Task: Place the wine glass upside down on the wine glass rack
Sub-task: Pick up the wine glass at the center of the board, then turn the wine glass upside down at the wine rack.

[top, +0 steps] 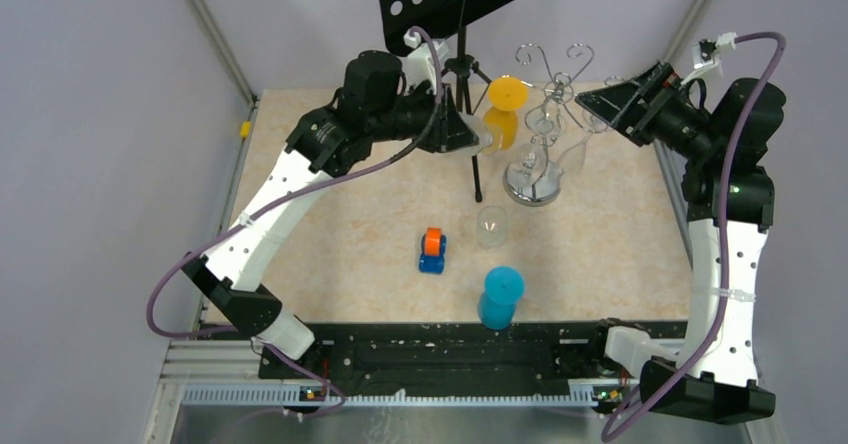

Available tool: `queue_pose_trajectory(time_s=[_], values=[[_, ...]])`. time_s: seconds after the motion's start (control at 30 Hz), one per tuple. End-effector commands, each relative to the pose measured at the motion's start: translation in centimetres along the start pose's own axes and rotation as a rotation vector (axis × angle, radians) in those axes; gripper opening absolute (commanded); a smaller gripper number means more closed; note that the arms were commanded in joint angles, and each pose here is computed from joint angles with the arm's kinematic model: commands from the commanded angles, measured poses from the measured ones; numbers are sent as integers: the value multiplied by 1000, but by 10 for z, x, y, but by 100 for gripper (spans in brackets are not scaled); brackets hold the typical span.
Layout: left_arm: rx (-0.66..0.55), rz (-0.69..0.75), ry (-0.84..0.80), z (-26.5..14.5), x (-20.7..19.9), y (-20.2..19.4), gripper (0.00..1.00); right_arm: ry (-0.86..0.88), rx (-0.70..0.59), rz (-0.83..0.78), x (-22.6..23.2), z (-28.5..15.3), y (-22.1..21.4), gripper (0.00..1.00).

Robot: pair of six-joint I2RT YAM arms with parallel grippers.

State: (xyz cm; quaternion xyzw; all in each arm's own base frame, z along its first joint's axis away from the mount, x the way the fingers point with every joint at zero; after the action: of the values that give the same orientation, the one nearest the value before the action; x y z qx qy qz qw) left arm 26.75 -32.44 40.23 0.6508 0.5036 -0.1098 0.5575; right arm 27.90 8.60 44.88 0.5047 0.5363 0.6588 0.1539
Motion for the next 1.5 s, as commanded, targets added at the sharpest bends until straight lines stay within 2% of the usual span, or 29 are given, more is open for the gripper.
queue_pose_trajectory(time_s=[0.0,0.27,0.6,0.87,1.1,1.47], values=[[-163,42,-315,-25,-75,46,0,59,-1,-33,7,0,5,92],[-163,-29,-457,-20,-96,61,0,118,44,-11,12,6,-3,89],[-153,-62,-467,-13,-94,66,0,182,131,-41,40,35,-30,85],[-137,-66,-487,-14,-97,65,0,162,178,-95,46,56,-42,78],[-120,-79,-502,-13,-98,62,0,186,216,-100,54,67,-55,58],[-91,-104,-504,-10,-95,56,0,179,204,-101,55,66,-54,1]])
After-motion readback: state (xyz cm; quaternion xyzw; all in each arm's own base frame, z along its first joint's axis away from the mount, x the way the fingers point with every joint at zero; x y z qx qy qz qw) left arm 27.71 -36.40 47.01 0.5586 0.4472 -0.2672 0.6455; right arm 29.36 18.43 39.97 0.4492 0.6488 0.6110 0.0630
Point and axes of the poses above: each gripper's point midway between its finger pads, its own z axis out along the fingers, its own x axis along the line the jaws close on, y = z × x, the point moved 1 cm from there along -z, back along the fingers, and after that the axes turned 15 degrees about -z, right-handed, at the moved point
